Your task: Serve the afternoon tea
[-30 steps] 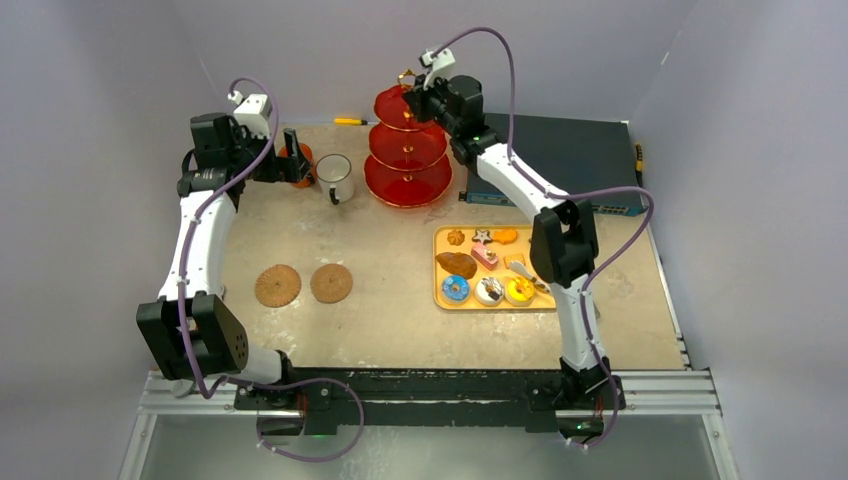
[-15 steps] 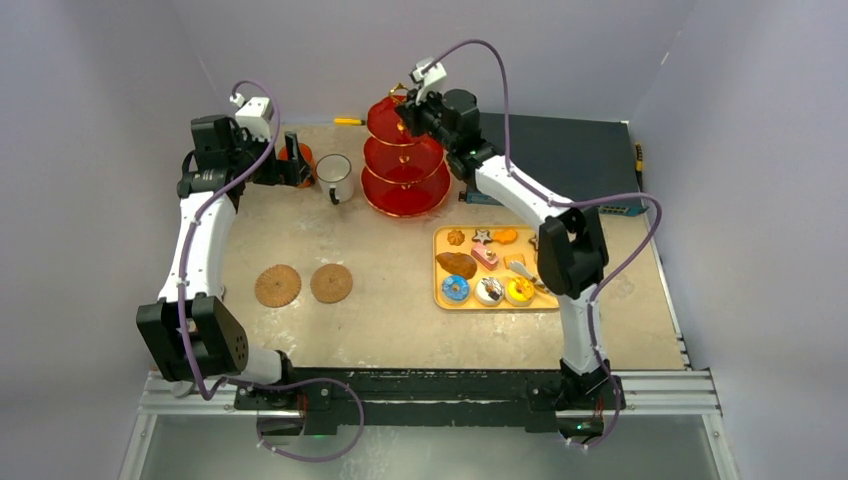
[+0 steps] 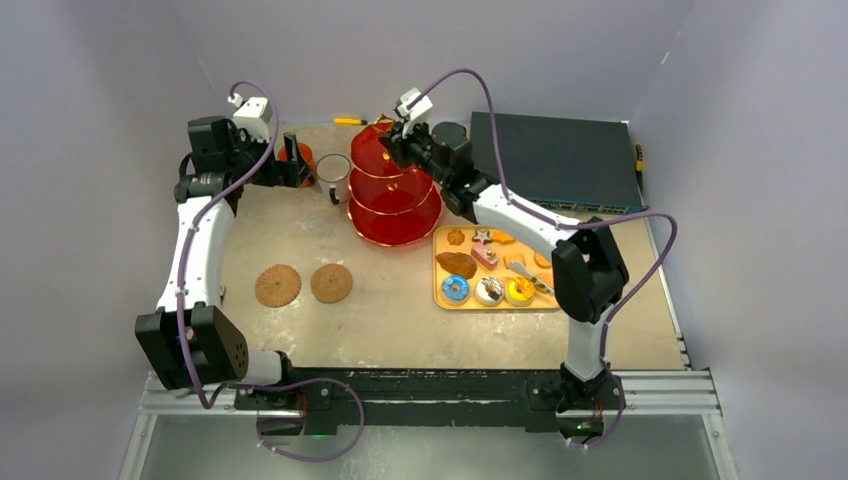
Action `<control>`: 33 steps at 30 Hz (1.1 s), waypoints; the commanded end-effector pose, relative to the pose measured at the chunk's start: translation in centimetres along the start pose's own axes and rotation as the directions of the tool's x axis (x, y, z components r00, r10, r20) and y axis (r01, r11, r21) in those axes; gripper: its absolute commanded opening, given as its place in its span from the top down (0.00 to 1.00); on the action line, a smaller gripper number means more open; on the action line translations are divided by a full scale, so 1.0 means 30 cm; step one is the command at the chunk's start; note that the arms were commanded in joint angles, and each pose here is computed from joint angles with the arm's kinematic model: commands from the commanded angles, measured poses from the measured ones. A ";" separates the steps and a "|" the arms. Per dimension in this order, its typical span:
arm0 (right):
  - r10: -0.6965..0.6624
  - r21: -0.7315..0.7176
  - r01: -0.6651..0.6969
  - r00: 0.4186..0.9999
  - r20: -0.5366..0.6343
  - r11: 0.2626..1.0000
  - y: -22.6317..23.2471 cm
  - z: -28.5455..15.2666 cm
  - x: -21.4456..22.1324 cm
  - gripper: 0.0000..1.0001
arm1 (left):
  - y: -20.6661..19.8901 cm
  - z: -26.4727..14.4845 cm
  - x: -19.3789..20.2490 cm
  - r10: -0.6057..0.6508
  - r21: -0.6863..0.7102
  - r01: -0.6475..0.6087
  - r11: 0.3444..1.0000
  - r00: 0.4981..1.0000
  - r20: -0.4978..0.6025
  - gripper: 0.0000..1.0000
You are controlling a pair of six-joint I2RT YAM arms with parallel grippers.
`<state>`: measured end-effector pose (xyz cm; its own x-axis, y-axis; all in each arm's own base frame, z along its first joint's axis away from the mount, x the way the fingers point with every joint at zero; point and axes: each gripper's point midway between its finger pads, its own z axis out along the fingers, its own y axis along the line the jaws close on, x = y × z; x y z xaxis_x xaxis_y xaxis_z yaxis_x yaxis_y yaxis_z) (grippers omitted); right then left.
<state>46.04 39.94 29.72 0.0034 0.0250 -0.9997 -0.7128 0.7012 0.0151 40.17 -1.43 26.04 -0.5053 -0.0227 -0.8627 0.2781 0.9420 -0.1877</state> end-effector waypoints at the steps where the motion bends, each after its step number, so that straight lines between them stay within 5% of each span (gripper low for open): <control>1: -0.011 0.047 0.006 0.995 0.102 0.999 -0.015 -0.045 -0.115 0.82 | -0.030 -0.028 -0.007 0.026 0.029 -0.027 0.999 0.999 0.019 0.01; 8: -0.017 0.089 0.007 0.994 0.109 0.996 -0.036 -0.086 -0.132 0.36 | -0.051 -0.040 0.001 0.036 0.059 -0.037 0.998 0.999 0.012 0.01; 12: -0.020 0.123 0.007 0.995 0.102 0.992 -0.049 -0.137 -0.174 0.27 | -0.064 -0.054 0.011 0.044 0.071 -0.045 0.996 0.999 0.006 0.01; 17: 0.008 0.165 -0.020 0.997 0.073 0.986 -0.060 -0.259 -0.208 0.05 | -0.075 -0.071 0.025 0.065 0.079 -0.065 0.995 0.998 -0.001 0.01; 24: 0.092 0.346 -0.073 0.995 -0.041 0.935 -0.144 -0.435 -0.097 0.04 | -0.117 -0.075 0.053 0.084 0.121 -0.080 0.989 0.996 -0.032 0.01; 29: 0.253 0.636 -0.101 0.955 -0.152 0.765 -0.345 -0.644 0.099 0.09 | -0.176 -0.083 0.075 0.137 0.165 -0.127 0.978 0.989 -0.053 0.01; 33: 0.379 0.756 -0.171 0.919 -0.109 0.631 -0.466 -0.839 0.217 0.12 | -0.243 -0.092 0.108 0.199 0.226 -0.177 0.958 0.977 -0.075 0.01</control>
<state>40.18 19.65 26.34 -0.2560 0.0880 -0.9627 -0.1831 0.9734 0.1377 36.04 -5.63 25.21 -0.5395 0.1105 -0.8347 0.4477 0.8773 -0.1732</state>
